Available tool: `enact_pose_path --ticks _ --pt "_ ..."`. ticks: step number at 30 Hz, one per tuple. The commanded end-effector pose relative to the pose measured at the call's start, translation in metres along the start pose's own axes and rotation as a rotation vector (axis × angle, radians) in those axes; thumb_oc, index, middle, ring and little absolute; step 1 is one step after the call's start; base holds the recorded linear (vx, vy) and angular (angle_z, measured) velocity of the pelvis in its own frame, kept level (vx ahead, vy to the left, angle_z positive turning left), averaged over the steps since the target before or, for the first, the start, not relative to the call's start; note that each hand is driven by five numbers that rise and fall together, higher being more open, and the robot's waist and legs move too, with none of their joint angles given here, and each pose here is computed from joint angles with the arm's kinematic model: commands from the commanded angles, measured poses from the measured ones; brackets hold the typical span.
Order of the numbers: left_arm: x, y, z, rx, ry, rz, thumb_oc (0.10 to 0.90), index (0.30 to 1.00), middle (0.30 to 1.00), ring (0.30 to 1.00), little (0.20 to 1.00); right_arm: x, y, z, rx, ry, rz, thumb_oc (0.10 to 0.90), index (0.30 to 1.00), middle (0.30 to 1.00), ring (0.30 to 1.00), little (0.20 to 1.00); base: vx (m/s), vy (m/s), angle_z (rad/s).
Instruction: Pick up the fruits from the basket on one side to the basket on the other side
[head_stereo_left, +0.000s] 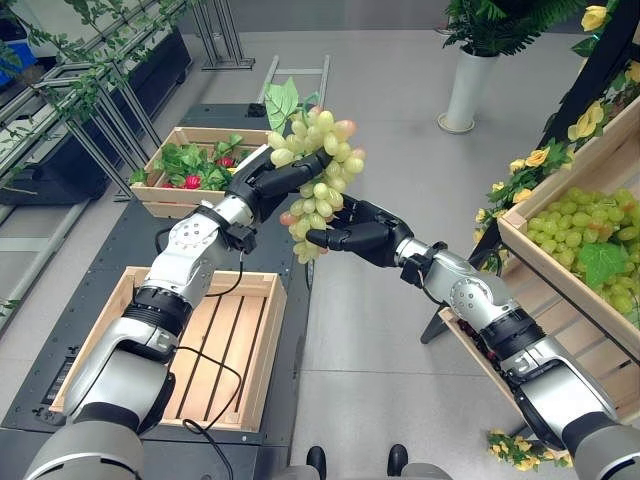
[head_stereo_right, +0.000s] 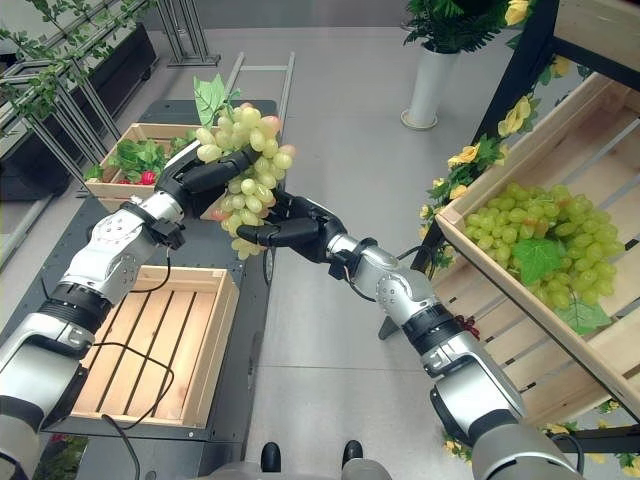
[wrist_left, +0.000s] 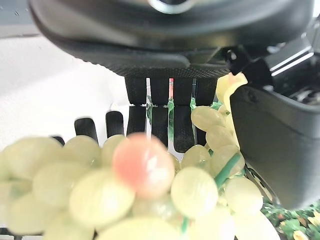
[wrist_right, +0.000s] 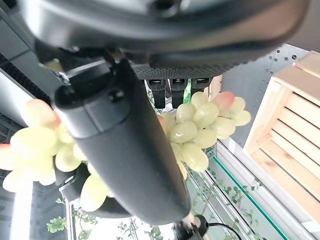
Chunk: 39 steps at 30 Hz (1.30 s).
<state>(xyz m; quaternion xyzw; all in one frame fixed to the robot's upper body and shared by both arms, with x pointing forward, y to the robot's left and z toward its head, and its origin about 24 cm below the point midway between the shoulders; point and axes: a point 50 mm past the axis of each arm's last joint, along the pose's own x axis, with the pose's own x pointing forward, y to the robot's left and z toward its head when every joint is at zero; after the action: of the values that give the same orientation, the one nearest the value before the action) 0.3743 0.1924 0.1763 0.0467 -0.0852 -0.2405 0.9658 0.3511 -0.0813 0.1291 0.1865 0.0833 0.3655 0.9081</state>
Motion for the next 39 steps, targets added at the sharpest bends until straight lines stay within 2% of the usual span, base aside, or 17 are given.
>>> enact_pose_path --ticks 1,6,13,14,15,16,17,27,35,36,37,39 --pt "0.023 -0.034 0.044 -0.043 -0.290 -0.165 0.400 0.300 0.300 0.300 0.300 0.020 0.046 0.009 0.171 -0.205 0.183 0.800 0.900 0.900 0.900 0.900 0.00 0.000 0.00" --pt "0.023 -0.042 0.036 -0.091 -0.282 -0.202 0.400 0.300 0.300 0.300 0.300 0.022 0.053 0.014 0.205 -0.233 0.200 0.800 0.900 0.900 0.900 0.900 0.00 0.000 0.00" --pt "0.023 -0.058 0.031 -0.135 -0.306 -0.277 0.400 0.300 0.300 0.300 0.300 0.023 0.056 0.012 0.363 -0.292 0.217 0.800 0.900 0.900 0.900 0.900 0.00 0.000 0.00" --pt "0.022 -0.062 0.031 -0.132 -0.310 -0.294 0.400 0.300 0.300 0.300 0.300 0.022 0.056 0.011 0.419 -0.307 0.213 0.645 0.667 0.667 0.667 0.667 0.00 0.000 0.00" --pt "0.022 -0.063 0.031 -0.136 -0.314 -0.304 0.400 0.300 0.300 0.300 0.300 0.022 0.055 0.011 0.452 -0.314 0.207 0.591 0.587 0.587 0.587 0.587 0.00 0.000 0.00" --pt "0.021 -0.064 0.032 -0.146 -0.324 -0.314 0.400 0.300 0.300 0.300 0.300 0.022 0.054 0.009 0.493 -0.323 0.195 0.518 0.476 0.476 0.476 0.476 0.00 0.000 0.00" --pt "0.020 -0.063 0.033 -0.150 -0.328 -0.317 0.400 0.300 0.300 0.300 0.300 0.021 0.053 0.008 0.511 -0.326 0.189 0.400 0.300 0.300 0.300 0.300 0.00 0.000 0.00" --pt "0.019 -0.053 0.029 -0.148 -0.306 -0.241 0.400 0.300 0.300 0.300 0.300 0.017 0.040 0.010 0.545 -0.390 0.111 0.400 0.300 0.300 0.300 0.300 0.00 0.000 0.00" --pt "0.007 -0.022 0.010 -0.153 -0.254 -0.060 0.405 0.307 0.307 0.307 0.307 0.009 0.029 0.012 0.507 -0.420 0.075 0.400 0.300 0.300 0.300 0.300 0.00 0.000 0.00" --pt "0.003 -0.013 0.006 -0.165 -0.243 -0.008 0.569 0.554 0.554 0.554 0.554 0.006 0.025 0.010 0.496 -0.424 0.059 0.400 0.300 0.300 0.300 0.300 0.00 0.000 0.00" --pt "0.000 -0.009 0.003 -0.169 -0.240 0.017 0.593 0.589 0.589 0.589 0.589 0.004 0.023 0.010 0.491 -0.426 0.051 0.400 0.300 0.300 0.300 0.300 0.00 0.000 0.00" --pt "-0.005 0.000 -0.002 -0.175 -0.232 0.081 0.681 0.721 0.721 0.721 0.721 0.001 0.018 0.007 0.470 -0.428 0.031 0.400 0.300 0.300 0.300 0.300 0.00 0.000 0.00"
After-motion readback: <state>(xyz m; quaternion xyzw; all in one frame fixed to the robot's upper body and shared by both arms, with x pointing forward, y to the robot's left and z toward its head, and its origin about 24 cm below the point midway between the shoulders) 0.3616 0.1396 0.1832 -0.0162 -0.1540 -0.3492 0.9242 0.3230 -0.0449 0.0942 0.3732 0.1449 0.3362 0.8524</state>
